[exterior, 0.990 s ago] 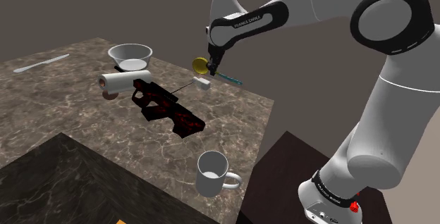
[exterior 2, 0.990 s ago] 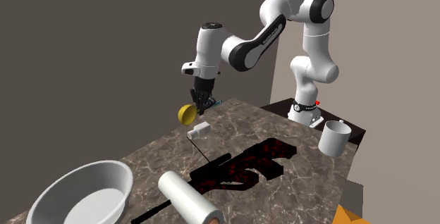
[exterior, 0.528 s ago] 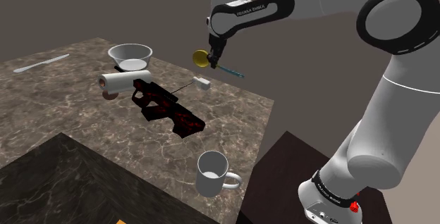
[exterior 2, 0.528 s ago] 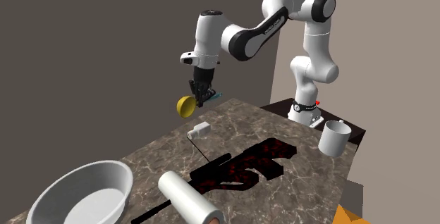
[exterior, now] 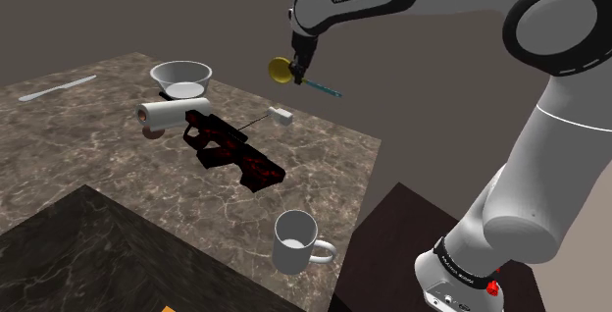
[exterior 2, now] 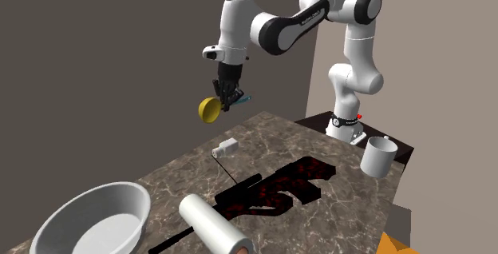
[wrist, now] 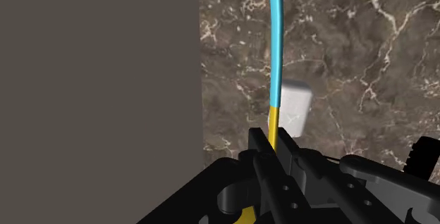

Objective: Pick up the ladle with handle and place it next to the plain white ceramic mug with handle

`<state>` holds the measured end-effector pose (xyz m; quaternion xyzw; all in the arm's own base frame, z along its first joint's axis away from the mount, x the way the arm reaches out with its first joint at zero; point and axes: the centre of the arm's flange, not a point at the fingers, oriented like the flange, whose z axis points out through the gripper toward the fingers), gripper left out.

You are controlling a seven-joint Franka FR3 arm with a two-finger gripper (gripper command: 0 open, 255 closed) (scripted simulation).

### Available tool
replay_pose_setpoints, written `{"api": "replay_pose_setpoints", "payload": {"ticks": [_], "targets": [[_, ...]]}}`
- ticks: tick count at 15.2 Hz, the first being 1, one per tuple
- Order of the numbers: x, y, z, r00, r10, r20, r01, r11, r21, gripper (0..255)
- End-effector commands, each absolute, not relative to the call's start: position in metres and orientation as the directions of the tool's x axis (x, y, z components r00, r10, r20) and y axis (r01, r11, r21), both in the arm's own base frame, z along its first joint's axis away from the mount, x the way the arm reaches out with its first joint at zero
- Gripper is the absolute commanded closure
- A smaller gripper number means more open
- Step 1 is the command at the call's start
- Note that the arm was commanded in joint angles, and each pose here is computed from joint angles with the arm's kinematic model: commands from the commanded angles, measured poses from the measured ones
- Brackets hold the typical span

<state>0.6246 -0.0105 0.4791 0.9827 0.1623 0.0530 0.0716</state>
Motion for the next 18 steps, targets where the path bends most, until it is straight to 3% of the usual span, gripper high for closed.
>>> {"api": "replay_pose_setpoints", "payload": {"ticks": [1,5,18], "targets": [[0.624,-0.010,0.490,0.942,0.327,0.081,0.311,-0.937,0.158,255],[0.624,-0.010,0.507,0.942,0.327,0.081,0.311,-0.937,0.158,255],[0.475,0.076,0.507,0.942,0.327,0.081,0.311,-0.937,0.158,255]]}}
